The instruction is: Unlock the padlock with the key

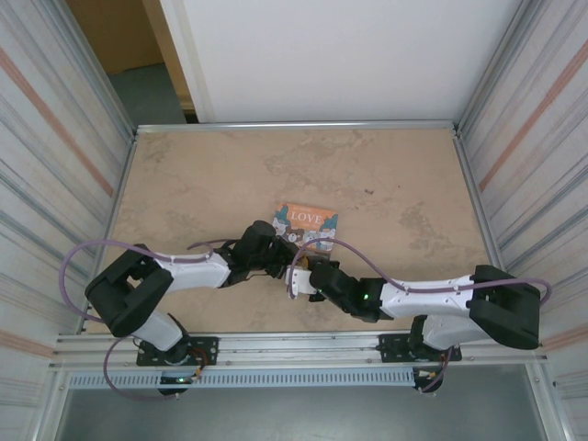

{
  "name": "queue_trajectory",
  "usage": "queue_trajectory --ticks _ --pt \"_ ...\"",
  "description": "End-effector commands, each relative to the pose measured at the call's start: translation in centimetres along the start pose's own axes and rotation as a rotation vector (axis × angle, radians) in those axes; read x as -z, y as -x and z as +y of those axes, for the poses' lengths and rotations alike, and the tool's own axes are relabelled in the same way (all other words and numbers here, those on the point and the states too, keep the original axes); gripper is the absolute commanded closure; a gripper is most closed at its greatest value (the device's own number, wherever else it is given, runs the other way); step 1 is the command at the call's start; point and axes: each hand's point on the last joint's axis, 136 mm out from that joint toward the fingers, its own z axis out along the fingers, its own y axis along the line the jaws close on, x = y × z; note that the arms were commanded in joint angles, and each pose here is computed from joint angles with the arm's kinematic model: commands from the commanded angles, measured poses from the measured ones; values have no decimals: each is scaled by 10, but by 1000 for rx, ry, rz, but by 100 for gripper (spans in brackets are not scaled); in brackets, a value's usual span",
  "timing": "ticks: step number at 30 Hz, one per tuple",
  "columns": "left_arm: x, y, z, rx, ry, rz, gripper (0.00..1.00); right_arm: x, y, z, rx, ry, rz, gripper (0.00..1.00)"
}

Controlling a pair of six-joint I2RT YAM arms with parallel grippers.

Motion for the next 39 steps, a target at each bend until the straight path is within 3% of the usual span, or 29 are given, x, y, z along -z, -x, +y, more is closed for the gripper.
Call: queue_trajectory --ticks 1,10,39 --pt "-1 -9 -14 -3 -33 31 100 -3 -5 -1 -26 -19 12 65" --pt "-1 -10 -15 -6 -35 36 100 -9 -13 -5 -46 -35 42 74" --pt "-5 -15 -16 -6 -41 54 100 -21 -15 -12 -149 -67 41 90"
